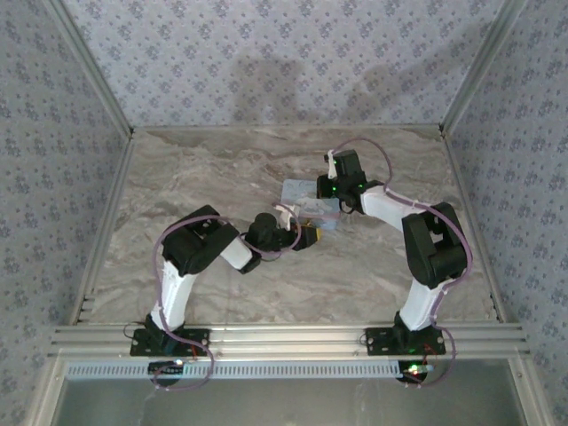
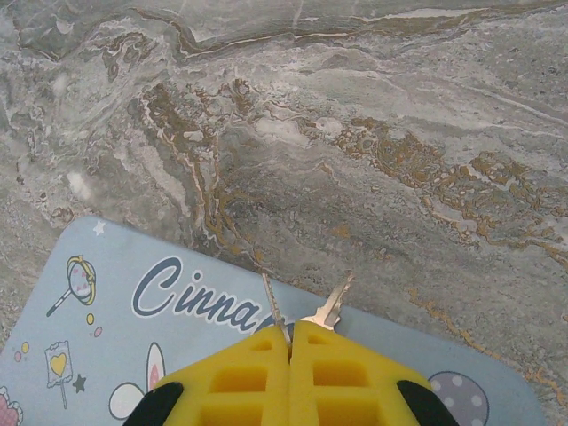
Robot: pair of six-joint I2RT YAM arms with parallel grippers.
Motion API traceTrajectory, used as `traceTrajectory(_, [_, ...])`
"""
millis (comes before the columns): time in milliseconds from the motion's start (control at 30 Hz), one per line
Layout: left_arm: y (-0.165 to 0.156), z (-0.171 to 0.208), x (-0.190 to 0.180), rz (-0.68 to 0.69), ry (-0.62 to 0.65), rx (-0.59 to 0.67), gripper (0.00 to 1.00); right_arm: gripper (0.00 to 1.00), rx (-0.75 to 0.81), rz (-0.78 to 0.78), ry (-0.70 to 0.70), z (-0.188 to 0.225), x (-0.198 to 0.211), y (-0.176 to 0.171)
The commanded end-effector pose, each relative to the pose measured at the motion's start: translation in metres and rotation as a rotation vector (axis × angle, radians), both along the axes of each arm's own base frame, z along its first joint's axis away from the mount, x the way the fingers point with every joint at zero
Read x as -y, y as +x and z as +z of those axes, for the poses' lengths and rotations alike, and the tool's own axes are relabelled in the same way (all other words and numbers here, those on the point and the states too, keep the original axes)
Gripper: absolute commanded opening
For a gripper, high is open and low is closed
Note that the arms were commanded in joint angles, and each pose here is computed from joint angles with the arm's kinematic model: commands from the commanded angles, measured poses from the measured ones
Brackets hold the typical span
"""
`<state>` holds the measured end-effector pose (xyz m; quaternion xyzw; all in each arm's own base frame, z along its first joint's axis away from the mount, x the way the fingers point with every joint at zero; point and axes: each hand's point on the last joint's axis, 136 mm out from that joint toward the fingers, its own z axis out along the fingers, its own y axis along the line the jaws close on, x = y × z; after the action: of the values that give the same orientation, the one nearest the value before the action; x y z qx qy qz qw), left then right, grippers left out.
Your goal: Unlock the padlock with the key
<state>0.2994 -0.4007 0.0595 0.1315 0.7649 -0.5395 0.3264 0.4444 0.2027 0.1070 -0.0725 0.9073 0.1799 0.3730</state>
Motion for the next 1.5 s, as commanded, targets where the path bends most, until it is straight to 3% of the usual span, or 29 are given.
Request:
traceTrajectory(0, [0.003, -0.017, -0.004, 0.028, -0.004, -0.057, 0.48, 0.00, -0.078, 0.007, -0.038, -0.025, 0.004, -0.018])
traceTrajectory(367, [0.003, -0.034, -0.012, 0.048, 0.011, -0.127, 0.17, 0.00, -0.063, 0.005, -0.030, -0.018, 0.006, -0.021])
traceTrajectory(667, [-0.004, -0.035, -0.018, 0.028, 0.058, -0.221, 0.04, 0.00, -0.021, 0.006, 0.036, 0.014, 0.013, -0.032])
traceTrajectory(833, [-0.005, -0.021, -0.019, 0.033, 0.050, -0.251, 0.00, 0.00, 0.038, -0.022, 0.123, 0.052, 0.032, -0.045])
traceTrajectory(1000, [-0.001, -0.001, -0.015, 0.038, 0.000, -0.289, 0.00, 0.00, 0.065, 0.021, 0.307, 0.081, 0.037, -0.090])
traceTrajectory(1267, [0.006, 0.040, -0.006, 0.024, -0.109, -0.314, 0.00, 0.00, 0.085, 0.052, 0.624, 0.077, 0.035, -0.161])
traceTrajectory(1467, [0.008, 0.068, -0.004, 0.007, -0.156, -0.305, 0.00, 0.00, 0.081, 0.055, 0.718, 0.063, 0.034, -0.187])
